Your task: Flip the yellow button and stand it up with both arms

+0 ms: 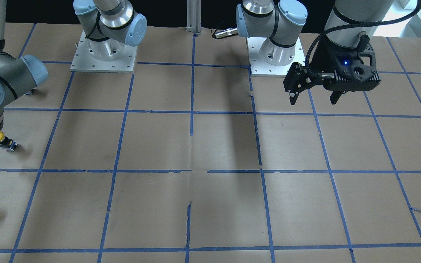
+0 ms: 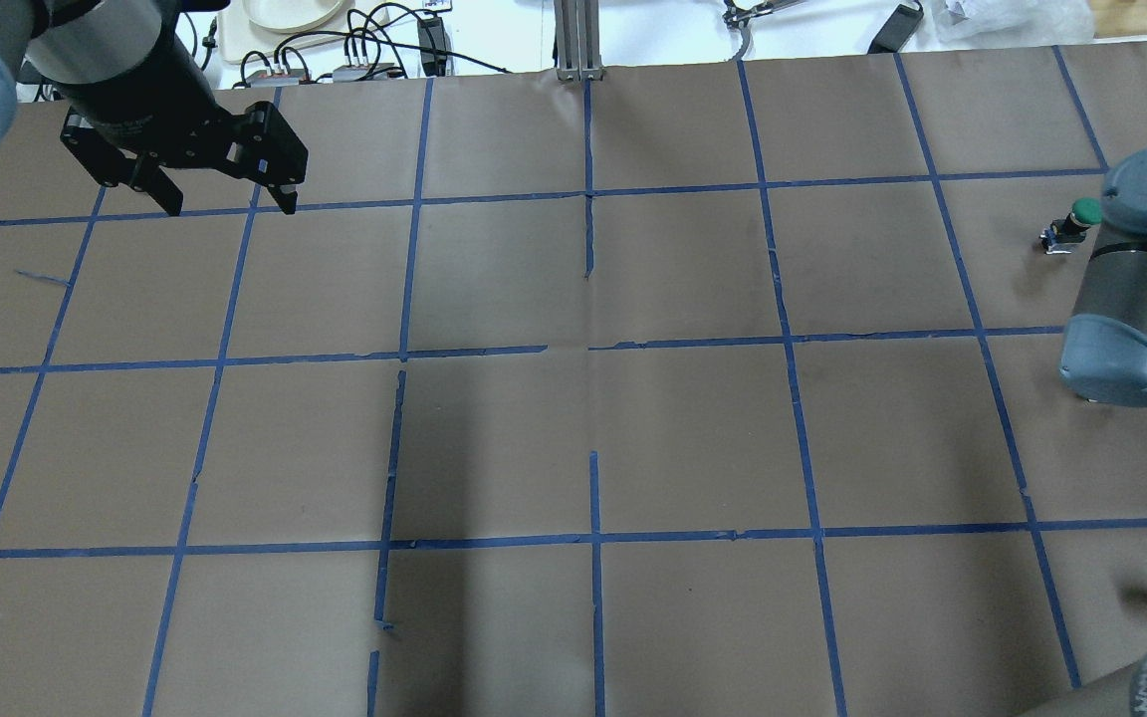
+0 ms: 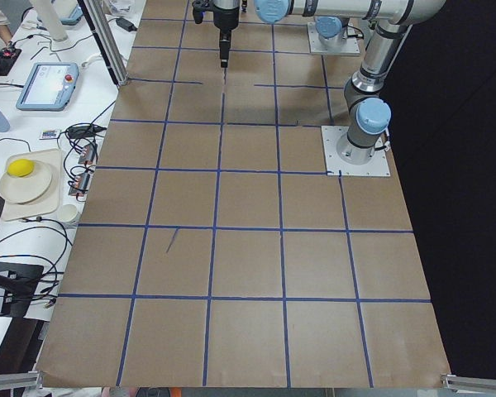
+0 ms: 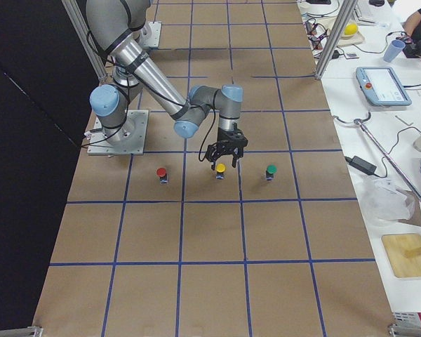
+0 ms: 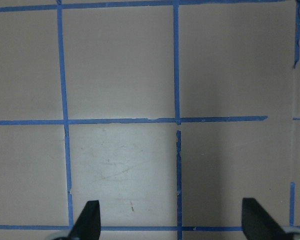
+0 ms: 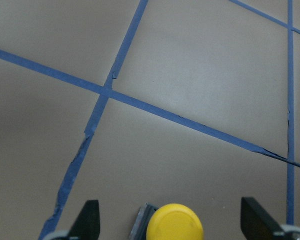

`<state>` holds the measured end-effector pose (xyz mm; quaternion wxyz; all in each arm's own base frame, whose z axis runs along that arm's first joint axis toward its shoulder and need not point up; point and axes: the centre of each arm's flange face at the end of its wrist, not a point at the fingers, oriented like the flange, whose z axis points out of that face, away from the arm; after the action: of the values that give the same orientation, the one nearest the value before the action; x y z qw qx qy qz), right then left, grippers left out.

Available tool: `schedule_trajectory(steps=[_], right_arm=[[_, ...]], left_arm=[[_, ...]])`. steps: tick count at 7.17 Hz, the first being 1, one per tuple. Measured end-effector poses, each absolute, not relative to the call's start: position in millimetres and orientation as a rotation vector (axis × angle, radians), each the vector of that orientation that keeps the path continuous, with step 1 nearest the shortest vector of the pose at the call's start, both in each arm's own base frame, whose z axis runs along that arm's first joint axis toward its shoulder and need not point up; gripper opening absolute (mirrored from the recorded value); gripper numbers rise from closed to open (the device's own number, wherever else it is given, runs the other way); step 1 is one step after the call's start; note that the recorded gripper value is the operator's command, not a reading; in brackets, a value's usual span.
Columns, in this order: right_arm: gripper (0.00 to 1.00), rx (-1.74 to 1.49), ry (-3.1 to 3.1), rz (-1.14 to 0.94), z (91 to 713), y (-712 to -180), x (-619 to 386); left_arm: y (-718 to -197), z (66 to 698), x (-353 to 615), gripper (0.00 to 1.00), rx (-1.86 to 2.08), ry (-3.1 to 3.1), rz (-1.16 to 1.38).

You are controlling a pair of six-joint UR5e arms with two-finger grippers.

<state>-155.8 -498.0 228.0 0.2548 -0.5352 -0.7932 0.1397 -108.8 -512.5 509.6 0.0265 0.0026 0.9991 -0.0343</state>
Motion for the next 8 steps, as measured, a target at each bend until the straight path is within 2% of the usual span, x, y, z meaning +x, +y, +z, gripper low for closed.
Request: schedule_trajectory(steps=[4, 8], right_arm=[[1.00, -1.286, -2.265, 0.407, 271, -505, -153], [1.00, -1.107, -2.642, 0.086, 355, -518, -125]], left_arm=[[-514, 508, -109, 1.00, 0.008, 3.084, -0.103], [-512, 506, -109, 1.00, 0.008, 3.085, -0.097]])
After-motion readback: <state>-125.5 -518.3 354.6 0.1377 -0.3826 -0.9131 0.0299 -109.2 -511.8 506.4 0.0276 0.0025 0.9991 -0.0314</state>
